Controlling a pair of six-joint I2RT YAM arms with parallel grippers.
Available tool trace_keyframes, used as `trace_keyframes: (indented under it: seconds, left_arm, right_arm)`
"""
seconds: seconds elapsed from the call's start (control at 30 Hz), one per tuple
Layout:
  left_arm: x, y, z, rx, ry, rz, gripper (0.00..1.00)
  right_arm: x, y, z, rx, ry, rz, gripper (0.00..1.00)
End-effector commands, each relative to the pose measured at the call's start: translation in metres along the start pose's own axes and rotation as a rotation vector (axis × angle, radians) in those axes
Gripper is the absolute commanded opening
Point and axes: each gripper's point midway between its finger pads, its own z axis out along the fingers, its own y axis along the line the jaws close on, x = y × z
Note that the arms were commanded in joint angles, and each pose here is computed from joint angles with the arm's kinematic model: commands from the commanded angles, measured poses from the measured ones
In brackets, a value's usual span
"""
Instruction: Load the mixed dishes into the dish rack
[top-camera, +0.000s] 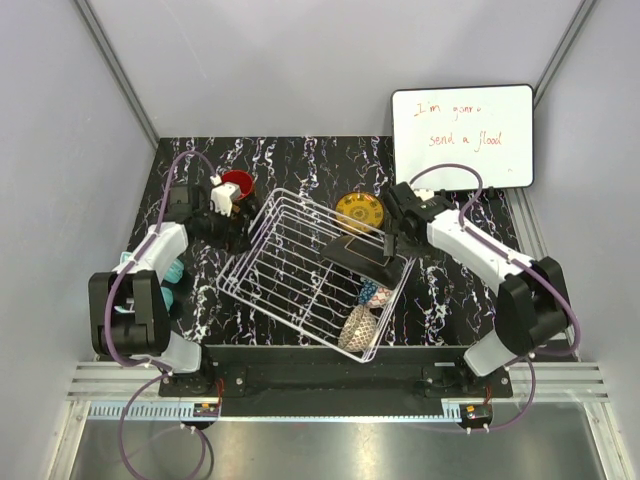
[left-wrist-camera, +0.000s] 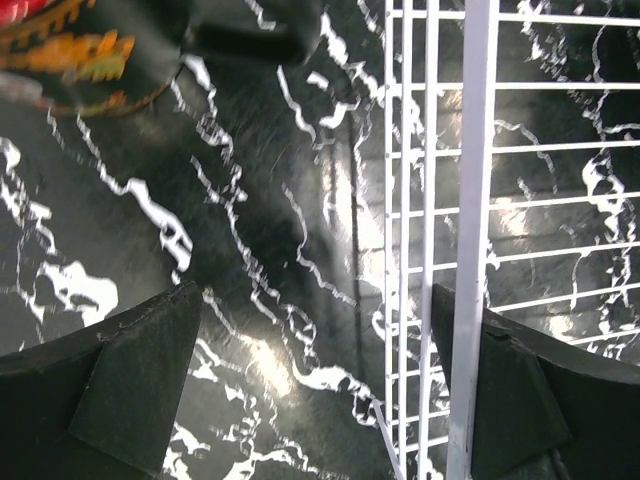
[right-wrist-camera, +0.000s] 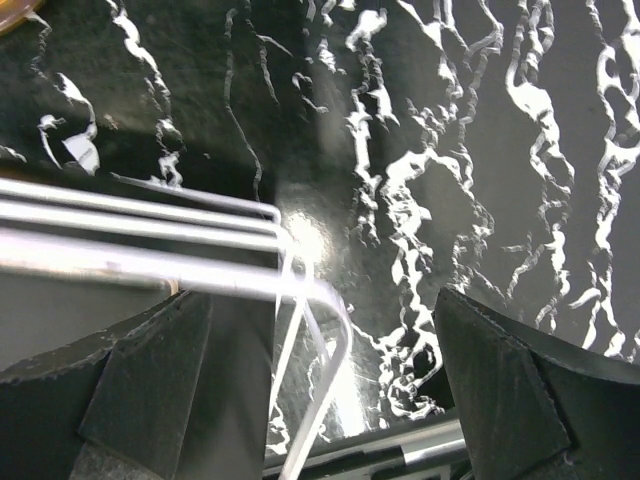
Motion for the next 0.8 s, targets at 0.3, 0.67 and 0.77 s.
trace_keyframes:
  seconds: [0.3,0.67,0.77]
  left_arm:
    - [0.020,0.007,-0.016,-0.027,0.016,0.018,0.99]
    - [0.044,-0.007,-0.028,-0.006,0.067,-0.004,0.99]
    - [0.057,-0.017,-0.033,0.017,0.086,-0.014,0.99]
  right_arm:
    - [-0.053,0.056,0.032,-0.105,-0.031,-0.046,1.00]
    - [-0.086,0.084,0.036,-0.175,-0.055,-0.096,1.00]
    - [-0.091,0.091,0.036,-0.199,-0.058,-0.105,1.00]
